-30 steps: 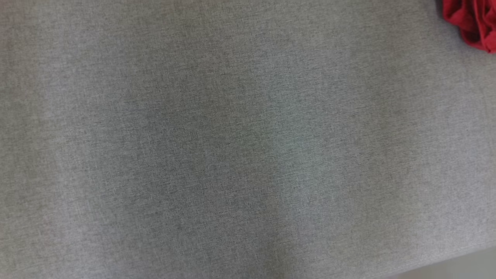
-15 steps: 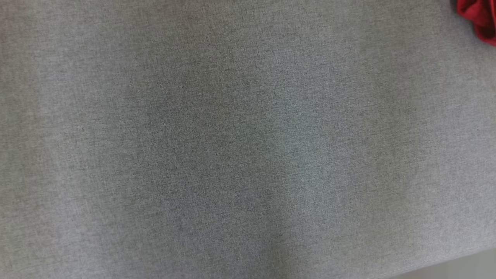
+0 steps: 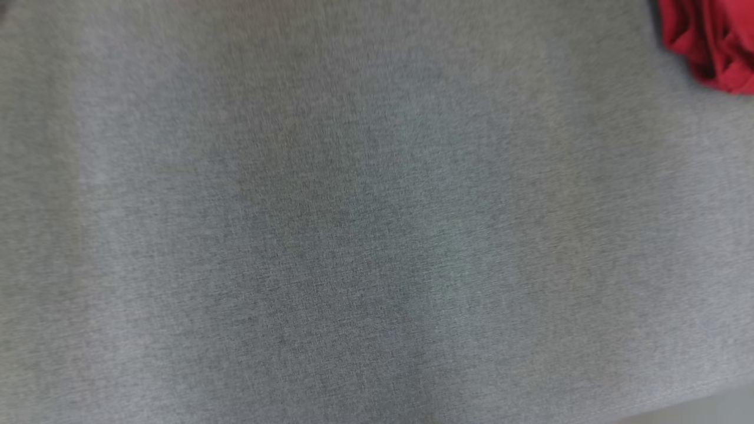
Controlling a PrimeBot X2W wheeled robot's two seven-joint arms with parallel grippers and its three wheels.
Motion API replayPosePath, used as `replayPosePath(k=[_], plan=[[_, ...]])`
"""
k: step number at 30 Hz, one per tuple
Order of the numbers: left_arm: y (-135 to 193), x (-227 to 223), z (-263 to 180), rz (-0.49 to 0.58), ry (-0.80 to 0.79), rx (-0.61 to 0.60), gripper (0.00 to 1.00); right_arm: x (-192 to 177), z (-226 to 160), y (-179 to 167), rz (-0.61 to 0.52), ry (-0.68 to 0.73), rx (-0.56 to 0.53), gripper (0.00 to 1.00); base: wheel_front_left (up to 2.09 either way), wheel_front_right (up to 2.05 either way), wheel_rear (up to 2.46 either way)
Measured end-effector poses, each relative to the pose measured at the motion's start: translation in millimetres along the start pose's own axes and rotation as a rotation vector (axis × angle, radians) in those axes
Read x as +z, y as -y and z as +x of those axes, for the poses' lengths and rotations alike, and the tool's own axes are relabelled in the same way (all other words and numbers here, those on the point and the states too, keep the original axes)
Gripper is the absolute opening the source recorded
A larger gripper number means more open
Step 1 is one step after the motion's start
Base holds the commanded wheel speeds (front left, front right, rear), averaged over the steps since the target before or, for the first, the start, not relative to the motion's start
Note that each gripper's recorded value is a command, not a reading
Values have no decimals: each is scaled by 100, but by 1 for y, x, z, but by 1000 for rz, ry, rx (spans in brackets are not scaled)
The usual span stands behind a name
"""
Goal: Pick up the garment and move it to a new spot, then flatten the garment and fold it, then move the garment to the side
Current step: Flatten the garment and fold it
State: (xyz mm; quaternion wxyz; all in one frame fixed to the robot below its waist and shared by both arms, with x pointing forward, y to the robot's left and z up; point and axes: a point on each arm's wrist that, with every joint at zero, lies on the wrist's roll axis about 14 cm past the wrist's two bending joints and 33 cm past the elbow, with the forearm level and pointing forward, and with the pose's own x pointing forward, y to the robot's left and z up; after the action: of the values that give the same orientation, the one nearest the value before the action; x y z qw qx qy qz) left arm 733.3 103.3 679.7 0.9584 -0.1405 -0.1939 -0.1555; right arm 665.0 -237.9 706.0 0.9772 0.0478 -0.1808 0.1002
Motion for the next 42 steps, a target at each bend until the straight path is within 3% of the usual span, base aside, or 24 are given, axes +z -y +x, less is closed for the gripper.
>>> replayPosePath(k=[9,15,26,37,42], plan=[[-7,-36,-92,-89,-86,42,0,-41,-114,1,70,-149,12,0,0,0,0],[-5,-42,-183,-164,-125,150,0,-68,-212,6,191,-265,-89,0,0,0,0],[5,-66,-325,-208,-319,306,0,-111,-338,-25,355,-467,-237,0,0,0,0],[7,-87,-420,-262,-472,463,0,-122,-414,-61,437,-626,-314,0,0,0,0],[13,-90,-443,-254,-510,474,0,-129,-448,-81,492,-710,-349,0,0,0,0]])
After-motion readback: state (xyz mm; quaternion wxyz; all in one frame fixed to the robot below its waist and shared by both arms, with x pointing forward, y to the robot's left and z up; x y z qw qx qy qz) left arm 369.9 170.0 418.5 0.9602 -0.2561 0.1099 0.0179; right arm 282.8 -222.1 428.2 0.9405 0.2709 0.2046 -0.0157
